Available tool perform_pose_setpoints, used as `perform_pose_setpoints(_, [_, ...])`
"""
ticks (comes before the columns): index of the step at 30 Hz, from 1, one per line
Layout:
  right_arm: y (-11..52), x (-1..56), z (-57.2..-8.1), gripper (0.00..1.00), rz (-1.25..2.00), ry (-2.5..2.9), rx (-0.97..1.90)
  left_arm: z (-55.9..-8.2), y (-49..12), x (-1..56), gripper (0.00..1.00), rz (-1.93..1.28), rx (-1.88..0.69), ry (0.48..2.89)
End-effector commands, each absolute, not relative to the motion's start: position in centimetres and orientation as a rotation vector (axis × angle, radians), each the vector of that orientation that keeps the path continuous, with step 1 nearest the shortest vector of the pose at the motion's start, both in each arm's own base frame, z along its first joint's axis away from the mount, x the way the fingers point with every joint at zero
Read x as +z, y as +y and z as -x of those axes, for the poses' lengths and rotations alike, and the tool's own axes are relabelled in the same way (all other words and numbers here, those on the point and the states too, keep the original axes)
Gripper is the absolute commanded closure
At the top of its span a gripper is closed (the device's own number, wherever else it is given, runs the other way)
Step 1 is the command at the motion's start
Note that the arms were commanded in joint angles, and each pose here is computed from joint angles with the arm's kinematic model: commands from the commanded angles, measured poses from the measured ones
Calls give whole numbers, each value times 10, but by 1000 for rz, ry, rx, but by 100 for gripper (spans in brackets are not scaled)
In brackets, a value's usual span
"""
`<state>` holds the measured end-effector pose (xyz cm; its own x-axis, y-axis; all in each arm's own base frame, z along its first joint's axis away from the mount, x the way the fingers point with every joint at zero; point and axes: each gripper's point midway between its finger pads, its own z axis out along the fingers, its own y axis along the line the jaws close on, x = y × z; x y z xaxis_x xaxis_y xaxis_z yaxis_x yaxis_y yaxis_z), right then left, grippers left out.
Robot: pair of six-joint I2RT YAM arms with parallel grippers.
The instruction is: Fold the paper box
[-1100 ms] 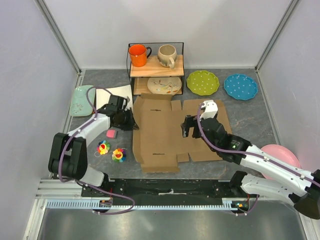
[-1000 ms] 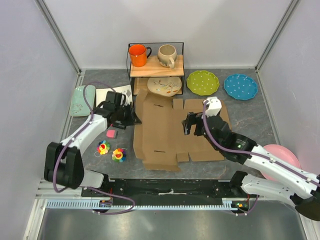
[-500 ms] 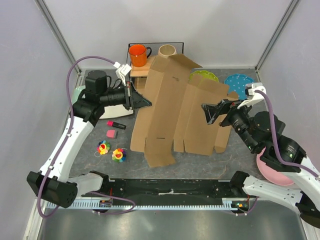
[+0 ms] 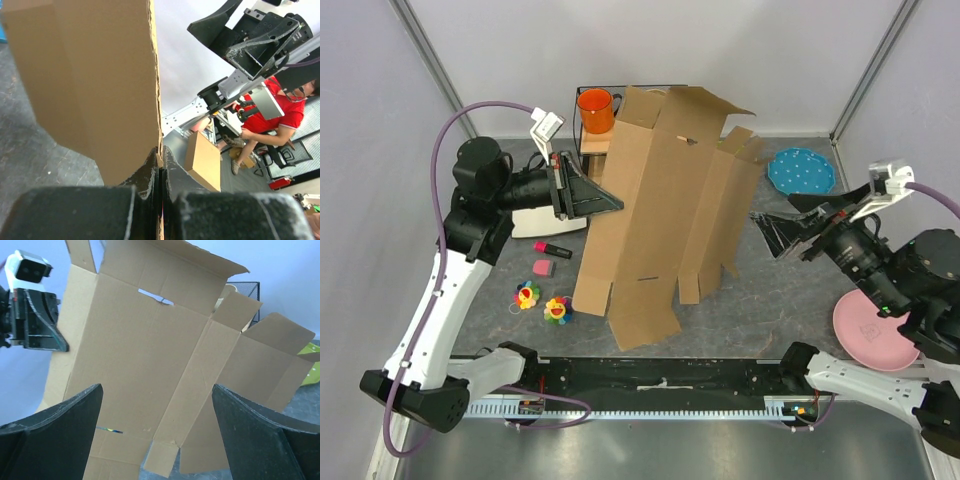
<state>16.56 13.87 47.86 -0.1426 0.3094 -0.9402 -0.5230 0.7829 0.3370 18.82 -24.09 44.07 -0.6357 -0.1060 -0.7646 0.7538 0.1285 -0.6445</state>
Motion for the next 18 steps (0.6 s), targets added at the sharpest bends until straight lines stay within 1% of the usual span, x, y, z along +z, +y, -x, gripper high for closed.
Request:
perform_pose_setpoints(1, [143, 475, -157, 2, 255, 1566, 745, -181, -249, 445, 98, -631, -1745, 1688])
perform_pose_setpoints(4, [144, 467, -159, 2, 260, 1584, 733, -181, -265, 425, 98, -619, -1853, 1743])
perform_pose_setpoints(8, [146, 457, -161, 2, 265, 1604, 714, -156, -299, 437, 98, -740, -1926, 1704])
perform_pose_setpoints(11, [146, 457, -161, 2, 266, 1603, 716, -141, -320, 455, 98, -811, -1946, 1687])
perform_pose_setpoints(12, [146, 459, -161, 2, 266, 1599, 716, -138, -324, 471, 98, -844, -1940, 1640])
perform_pose_setpoints(14, [144, 464, -160, 2, 264, 1588, 724, -127, -334, 483, 98, -879, -1951, 1610])
perform_pose_setpoints(18, [137, 477, -154, 2, 251, 1563, 740, -115, -339, 512, 98, -914, -1955, 1546])
